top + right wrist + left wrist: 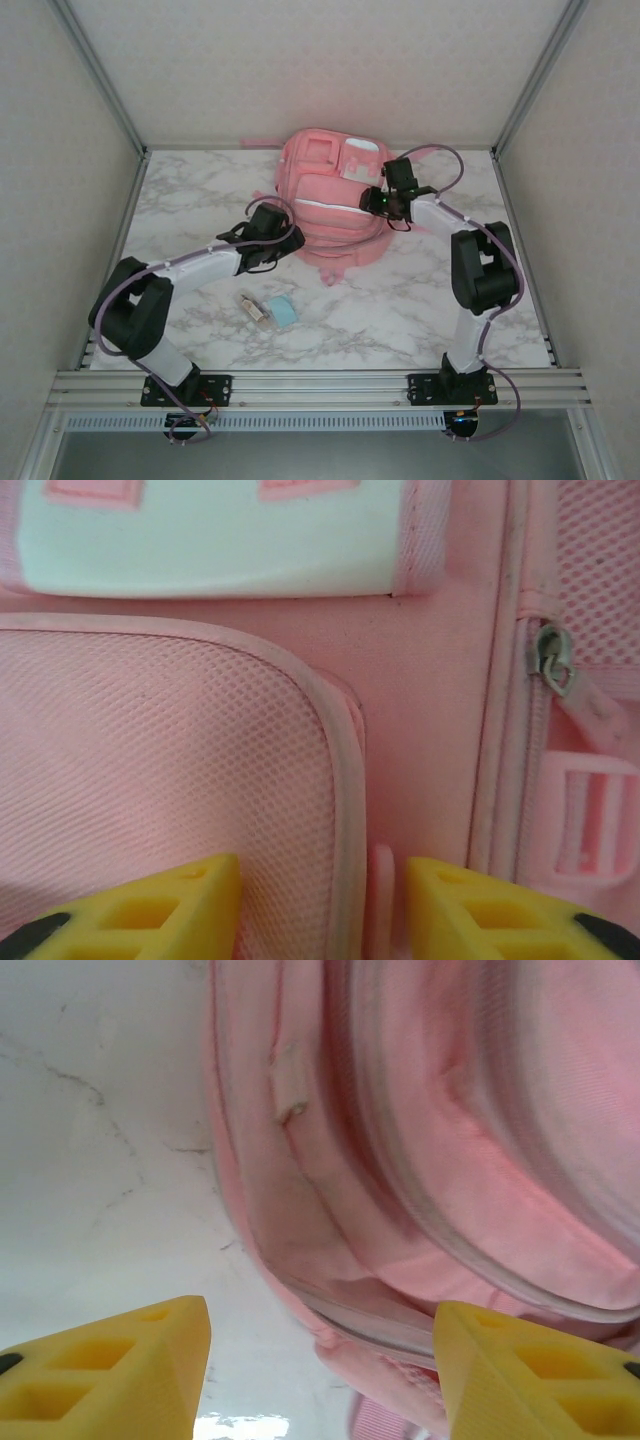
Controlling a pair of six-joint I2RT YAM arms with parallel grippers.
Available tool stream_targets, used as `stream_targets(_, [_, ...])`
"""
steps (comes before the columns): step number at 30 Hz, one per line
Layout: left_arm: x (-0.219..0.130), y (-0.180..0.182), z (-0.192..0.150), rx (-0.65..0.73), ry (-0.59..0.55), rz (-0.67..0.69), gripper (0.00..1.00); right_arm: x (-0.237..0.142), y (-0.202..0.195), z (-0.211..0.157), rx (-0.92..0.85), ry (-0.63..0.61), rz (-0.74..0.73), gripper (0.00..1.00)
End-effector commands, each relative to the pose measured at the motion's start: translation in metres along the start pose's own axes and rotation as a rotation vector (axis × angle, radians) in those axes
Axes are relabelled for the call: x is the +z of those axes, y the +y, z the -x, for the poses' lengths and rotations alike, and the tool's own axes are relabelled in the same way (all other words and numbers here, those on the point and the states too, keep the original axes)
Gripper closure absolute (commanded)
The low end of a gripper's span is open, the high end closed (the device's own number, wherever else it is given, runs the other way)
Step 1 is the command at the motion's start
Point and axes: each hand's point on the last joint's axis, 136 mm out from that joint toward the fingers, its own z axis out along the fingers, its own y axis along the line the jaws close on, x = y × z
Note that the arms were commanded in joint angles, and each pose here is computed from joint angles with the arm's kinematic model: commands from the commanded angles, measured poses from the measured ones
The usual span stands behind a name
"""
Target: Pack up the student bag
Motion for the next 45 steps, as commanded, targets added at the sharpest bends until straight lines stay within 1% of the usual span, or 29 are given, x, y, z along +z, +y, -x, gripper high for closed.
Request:
stream_targets(1, [0.012,0.007,-0.01,0.025,0.031,0.032,0.41,0.012,0.013,-0.002,0.007,0.02,0.06,0.54])
stream_targets(3, [0.018,0.006,-0.011,0.024,0.03,0.018,0.45,0.011,0.023,-0.009,0.002,0.035,0.097,0.55])
stream_targets(7, [0.033,0.001,-0.018,0.032,0.057,-0.012,0.65,-0.004,0.042,-0.037,-0.018,0.073,0.141,0.59])
stream_targets(9, [0.038,-0.003,-0.023,0.037,0.073,-0.037,0.71,-0.014,0.05,-0.051,-0.029,0.084,0.144,0.59])
stream_targets(13, [0.046,-0.011,-0.028,0.048,0.085,-0.052,0.72,-0.03,0.054,-0.082,-0.006,0.128,0.135,0.57])
stream_targets(16, [0.046,-0.015,-0.026,0.038,0.075,-0.066,0.72,-0.04,0.059,-0.104,0.011,0.176,0.151,0.56])
stream_targets(20, [0.044,-0.017,-0.022,0.036,0.06,-0.064,0.71,-0.06,0.074,-0.115,-0.007,0.185,0.228,0.56])
stream_targets(21, [0.043,-0.017,-0.02,0.037,0.054,-0.061,0.71,-0.065,0.074,-0.115,-0.019,0.18,0.233,0.56])
stream_targets(23, [0.04,-0.016,-0.018,0.043,0.046,-0.051,0.7,-0.074,0.068,-0.112,-0.055,0.163,0.199,0.56])
stream_targets(28, [0.034,-0.01,-0.012,0.06,0.028,-0.021,0.68,-0.089,0.024,-0.093,-0.137,0.088,-0.029,0.55])
stream_targets(30, [0.032,-0.007,-0.011,0.057,0.025,-0.014,0.68,-0.091,0.013,-0.081,-0.154,0.056,-0.078,0.54])
stream_targets(35, [0.03,-0.005,-0.01,0.06,0.026,-0.011,0.68,-0.086,0.008,-0.042,-0.098,-0.029,-0.061,0.51])
stream_targets(38, [0.029,-0.006,-0.01,0.057,0.024,-0.014,0.68,-0.073,0.01,-0.023,-0.082,-0.052,-0.056,0.51])
stream_targets(41, [0.028,-0.007,-0.011,0.051,0.021,-0.022,0.68,-0.054,0.016,-0.013,-0.068,-0.041,-0.04,0.51])
stream_targets(45, [0.029,-0.007,-0.013,0.049,0.027,-0.028,0.68,-0.027,0.024,-0.009,-0.037,-0.013,-0.003,0.52])
